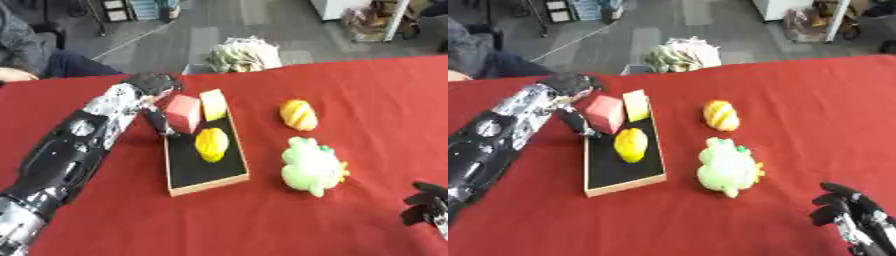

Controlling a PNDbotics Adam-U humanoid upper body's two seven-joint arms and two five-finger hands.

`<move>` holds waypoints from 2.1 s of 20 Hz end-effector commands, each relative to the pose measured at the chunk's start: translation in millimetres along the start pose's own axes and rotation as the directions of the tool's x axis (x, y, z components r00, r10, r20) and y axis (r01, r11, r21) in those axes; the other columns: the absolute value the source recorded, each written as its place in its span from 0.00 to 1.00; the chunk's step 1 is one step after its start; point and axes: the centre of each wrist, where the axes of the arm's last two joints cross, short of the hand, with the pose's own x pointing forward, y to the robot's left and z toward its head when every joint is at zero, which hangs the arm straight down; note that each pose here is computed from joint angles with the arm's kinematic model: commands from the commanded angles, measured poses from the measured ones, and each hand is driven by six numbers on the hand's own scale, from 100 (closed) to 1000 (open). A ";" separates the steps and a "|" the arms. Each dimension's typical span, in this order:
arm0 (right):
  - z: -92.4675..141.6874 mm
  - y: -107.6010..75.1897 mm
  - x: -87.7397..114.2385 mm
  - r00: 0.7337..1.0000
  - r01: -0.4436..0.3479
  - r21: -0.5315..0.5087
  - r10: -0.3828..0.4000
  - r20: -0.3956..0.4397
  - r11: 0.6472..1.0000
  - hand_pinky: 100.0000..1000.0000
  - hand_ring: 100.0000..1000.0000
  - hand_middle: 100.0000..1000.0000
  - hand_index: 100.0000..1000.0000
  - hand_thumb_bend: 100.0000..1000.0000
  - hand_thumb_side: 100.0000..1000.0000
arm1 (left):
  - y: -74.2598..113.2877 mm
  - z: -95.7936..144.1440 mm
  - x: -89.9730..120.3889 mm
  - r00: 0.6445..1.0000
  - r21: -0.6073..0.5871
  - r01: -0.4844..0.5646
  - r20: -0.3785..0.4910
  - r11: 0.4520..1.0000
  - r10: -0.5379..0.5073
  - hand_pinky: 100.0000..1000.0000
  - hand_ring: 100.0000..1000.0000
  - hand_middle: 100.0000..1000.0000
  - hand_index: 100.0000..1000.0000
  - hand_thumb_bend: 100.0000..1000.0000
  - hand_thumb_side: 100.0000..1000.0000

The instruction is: Pick up objects on the table and place them in the box.

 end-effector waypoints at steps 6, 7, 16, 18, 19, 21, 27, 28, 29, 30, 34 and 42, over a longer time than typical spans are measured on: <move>-20.2 -26.5 20.7 0.987 -0.145 0.033 0.143 0.069 0.989 0.51 0.54 0.57 0.81 0.00 0.38 | 42.8 75.7 -13.6 0.893 0.393 -0.445 0.265 0.805 0.364 0.81 0.66 0.68 0.83 0.00 0.05; -25.6 -31.4 23.3 0.980 -0.188 0.054 0.184 0.075 0.981 0.51 0.54 0.58 0.81 0.00 0.36 | 40.4 83.7 -9.4 0.862 0.407 -0.502 0.307 0.763 0.403 0.80 0.65 0.67 0.83 0.00 0.05; -82.6 -71.1 44.5 0.865 -0.496 0.194 0.462 0.194 0.847 0.56 0.58 0.63 0.86 0.00 0.20 | -29.4 127.6 34.8 0.550 0.312 -0.834 0.433 0.454 0.714 0.76 0.58 0.59 0.79 0.00 0.37; -96.9 -79.4 51.2 0.829 -0.555 0.225 0.511 0.228 0.801 0.57 0.60 0.65 0.87 0.00 0.17 | -48.5 131.3 44.0 0.489 0.282 -0.871 0.412 0.403 0.769 0.76 0.58 0.58 0.79 0.00 0.41; -103.5 -83.4 53.5 0.811 -0.582 0.242 0.533 0.239 0.776 0.58 0.62 0.67 0.88 0.00 0.15 | -56.1 133.0 48.7 0.463 0.271 -0.884 0.406 0.380 0.788 0.76 0.58 0.58 0.79 0.00 0.43; -113.6 -90.5 54.4 0.781 -0.625 0.284 0.573 0.250 0.727 0.60 0.66 0.70 0.89 0.00 0.13 | -69.0 135.7 58.2 0.417 0.249 -0.907 0.398 0.341 0.817 0.76 0.57 0.58 0.78 0.00 0.46; -125.9 -102.6 34.0 0.687 -0.689 0.531 0.678 0.262 0.493 0.74 0.83 0.85 0.95 0.00 0.10 | -96.8 139.8 79.0 0.322 0.198 -0.944 0.369 0.265 0.872 0.76 0.57 0.57 0.78 0.00 0.52; -125.2 -103.4 29.2 0.666 -0.686 0.588 0.696 0.268 0.429 0.75 0.84 0.86 0.96 0.00 0.10 | -100.4 140.0 80.6 0.316 0.194 -0.946 0.361 0.261 0.877 0.76 0.57 0.57 0.78 0.00 0.52; -124.1 -103.9 25.4 0.643 -0.679 0.639 0.714 0.279 0.362 0.78 0.87 0.88 0.97 0.00 0.16 | -103.7 140.0 81.9 0.308 0.189 -0.948 0.353 0.255 0.883 0.76 0.57 0.57 0.78 0.00 0.53; -122.8 -103.9 22.2 0.620 -0.668 0.683 0.728 0.292 0.296 0.80 0.89 0.90 0.98 0.00 0.23 | -106.8 140.3 82.8 0.304 0.185 -0.950 0.346 0.254 0.888 0.76 0.57 0.57 0.79 0.00 0.54; -118.9 -103.1 14.6 0.559 -0.630 0.765 0.761 0.329 0.132 0.85 0.93 0.94 1.00 0.00 0.52 | -117.0 140.9 85.4 0.299 0.174 -0.951 0.318 0.255 0.900 0.76 0.57 0.57 0.79 0.00 0.55; -118.1 -94.0 9.1 0.549 -0.606 0.795 0.736 0.396 0.024 0.86 0.94 0.96 1.00 0.00 0.74 | -122.4 140.1 88.8 0.295 0.159 -0.953 0.308 0.257 0.905 0.76 0.57 0.57 0.79 0.00 0.56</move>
